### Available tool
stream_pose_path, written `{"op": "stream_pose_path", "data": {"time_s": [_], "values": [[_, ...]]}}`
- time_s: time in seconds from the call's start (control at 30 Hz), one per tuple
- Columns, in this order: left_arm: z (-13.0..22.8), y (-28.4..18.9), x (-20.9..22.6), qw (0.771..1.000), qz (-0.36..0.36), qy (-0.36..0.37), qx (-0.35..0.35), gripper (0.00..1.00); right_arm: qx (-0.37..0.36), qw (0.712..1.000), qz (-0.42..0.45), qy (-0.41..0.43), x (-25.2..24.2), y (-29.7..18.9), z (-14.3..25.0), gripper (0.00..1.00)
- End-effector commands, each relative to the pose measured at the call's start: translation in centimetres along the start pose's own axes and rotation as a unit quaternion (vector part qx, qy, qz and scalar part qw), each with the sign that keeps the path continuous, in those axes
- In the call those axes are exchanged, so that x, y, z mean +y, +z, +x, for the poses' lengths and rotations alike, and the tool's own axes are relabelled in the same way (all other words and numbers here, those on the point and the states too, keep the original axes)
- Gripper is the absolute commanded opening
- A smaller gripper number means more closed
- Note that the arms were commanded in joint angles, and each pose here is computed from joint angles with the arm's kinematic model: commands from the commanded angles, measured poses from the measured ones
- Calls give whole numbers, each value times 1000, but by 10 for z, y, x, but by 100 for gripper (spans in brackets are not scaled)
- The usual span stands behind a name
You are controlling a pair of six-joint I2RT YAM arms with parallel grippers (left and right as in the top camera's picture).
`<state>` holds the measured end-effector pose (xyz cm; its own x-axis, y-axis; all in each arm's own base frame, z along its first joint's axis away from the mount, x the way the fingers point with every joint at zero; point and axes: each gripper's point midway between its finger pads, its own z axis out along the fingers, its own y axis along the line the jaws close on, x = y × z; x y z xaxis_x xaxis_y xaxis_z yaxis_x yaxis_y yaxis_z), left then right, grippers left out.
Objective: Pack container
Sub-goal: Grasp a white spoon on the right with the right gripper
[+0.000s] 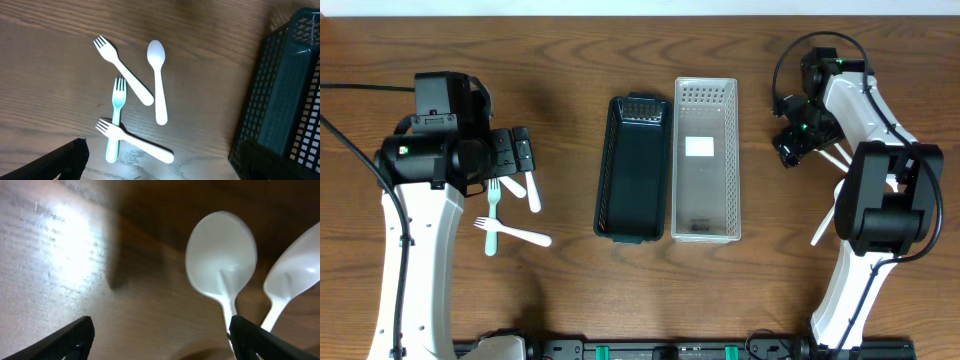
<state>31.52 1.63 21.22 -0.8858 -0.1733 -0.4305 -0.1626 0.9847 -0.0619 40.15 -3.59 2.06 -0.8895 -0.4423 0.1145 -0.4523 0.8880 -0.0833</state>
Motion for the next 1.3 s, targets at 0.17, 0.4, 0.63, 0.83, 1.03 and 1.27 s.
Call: {"op": "stream_pose_path", "data": {"time_s": [0.17,0.4,0.63,0.83,1.03,1.27], "values": [[-6,-5,0,1000,2,-6,-9,98,-25,999,14,23,-25,-9,2,91],[-6,-5,0,1000,2,-6,-9,98,-36,998,-12,40,-30,-6,7,91],[-6,-5,0,1000,2,-6,-9,98,-28,999,-31,30,-23,7,7,91],[-6,-5,0,1000,2,-6,-9,98,-6,999,-47,28,-17,26,11,91],[-6,-5,0,1000,2,-6,-9,98,7,998,-54,27,-14,37,13,90],[-6,-5,0,1000,2,-6,-9,98,15,997,-58,44,-8,39,13,68]]}}
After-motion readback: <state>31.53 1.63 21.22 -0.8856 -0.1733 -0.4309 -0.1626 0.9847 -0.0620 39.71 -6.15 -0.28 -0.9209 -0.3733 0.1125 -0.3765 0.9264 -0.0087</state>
